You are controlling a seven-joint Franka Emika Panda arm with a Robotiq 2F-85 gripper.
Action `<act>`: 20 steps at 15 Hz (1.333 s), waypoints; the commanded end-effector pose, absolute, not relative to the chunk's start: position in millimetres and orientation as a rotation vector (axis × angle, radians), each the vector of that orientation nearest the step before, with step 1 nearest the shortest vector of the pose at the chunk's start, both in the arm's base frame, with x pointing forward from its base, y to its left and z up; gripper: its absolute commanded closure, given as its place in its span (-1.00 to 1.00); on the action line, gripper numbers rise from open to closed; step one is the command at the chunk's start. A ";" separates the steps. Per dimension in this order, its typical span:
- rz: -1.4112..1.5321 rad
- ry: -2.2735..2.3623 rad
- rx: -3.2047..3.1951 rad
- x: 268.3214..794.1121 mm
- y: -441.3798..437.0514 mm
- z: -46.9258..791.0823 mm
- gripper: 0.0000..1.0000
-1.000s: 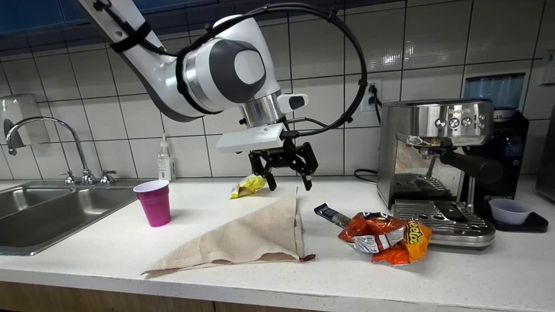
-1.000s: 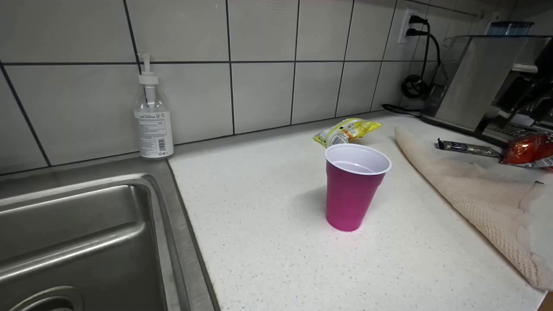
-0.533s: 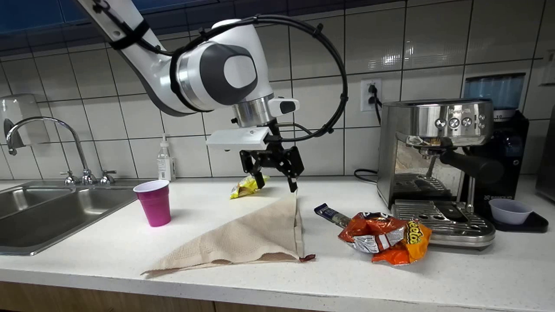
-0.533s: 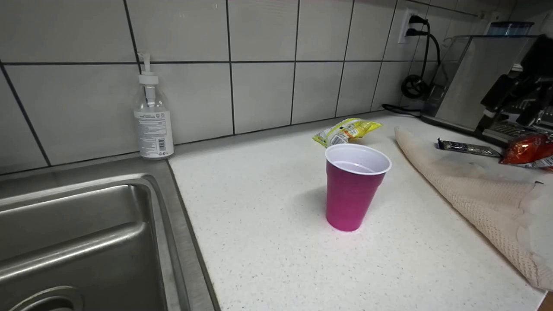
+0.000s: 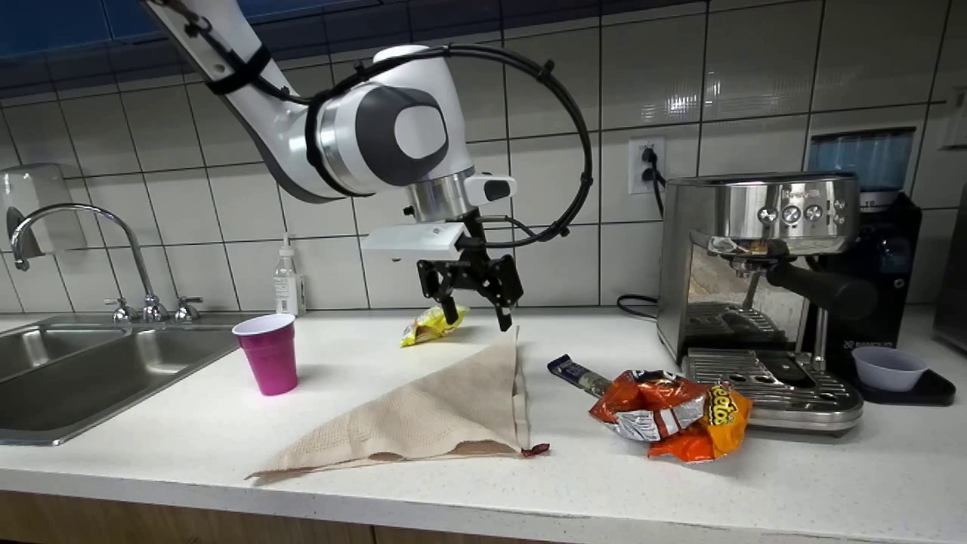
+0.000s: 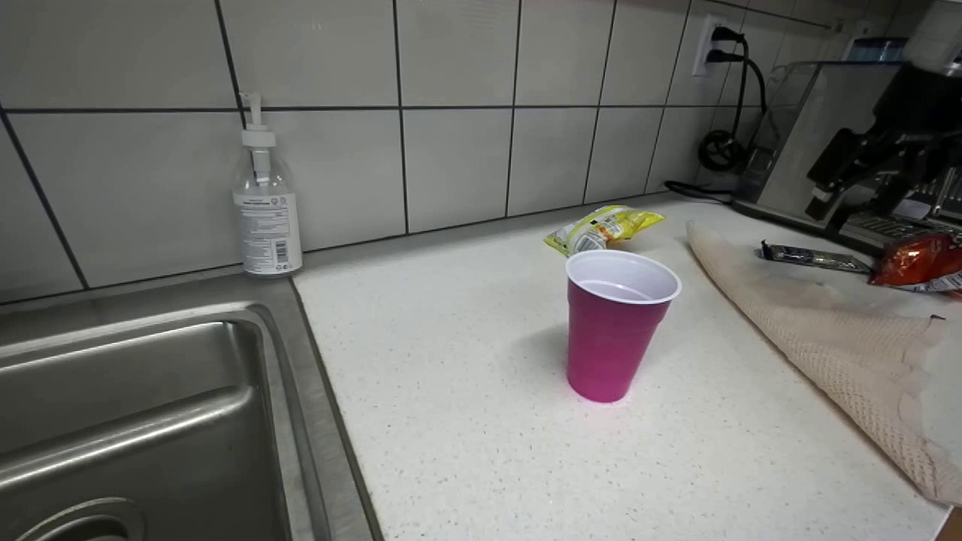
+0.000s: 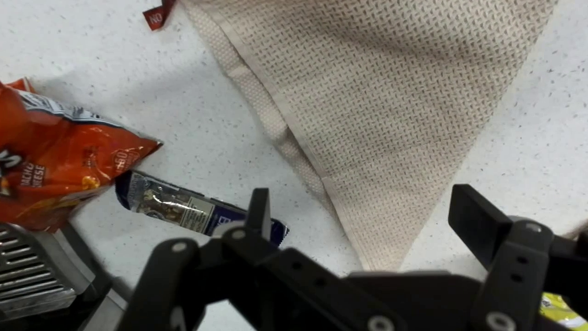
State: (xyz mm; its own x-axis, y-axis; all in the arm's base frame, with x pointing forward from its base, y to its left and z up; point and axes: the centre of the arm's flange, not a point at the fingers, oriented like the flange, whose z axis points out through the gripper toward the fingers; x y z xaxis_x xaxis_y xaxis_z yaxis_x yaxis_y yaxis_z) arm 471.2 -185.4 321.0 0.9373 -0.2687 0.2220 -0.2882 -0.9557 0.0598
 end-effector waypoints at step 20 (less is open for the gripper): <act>0.333 -0.368 3.008 552.8 -180.3 291.8 -1.00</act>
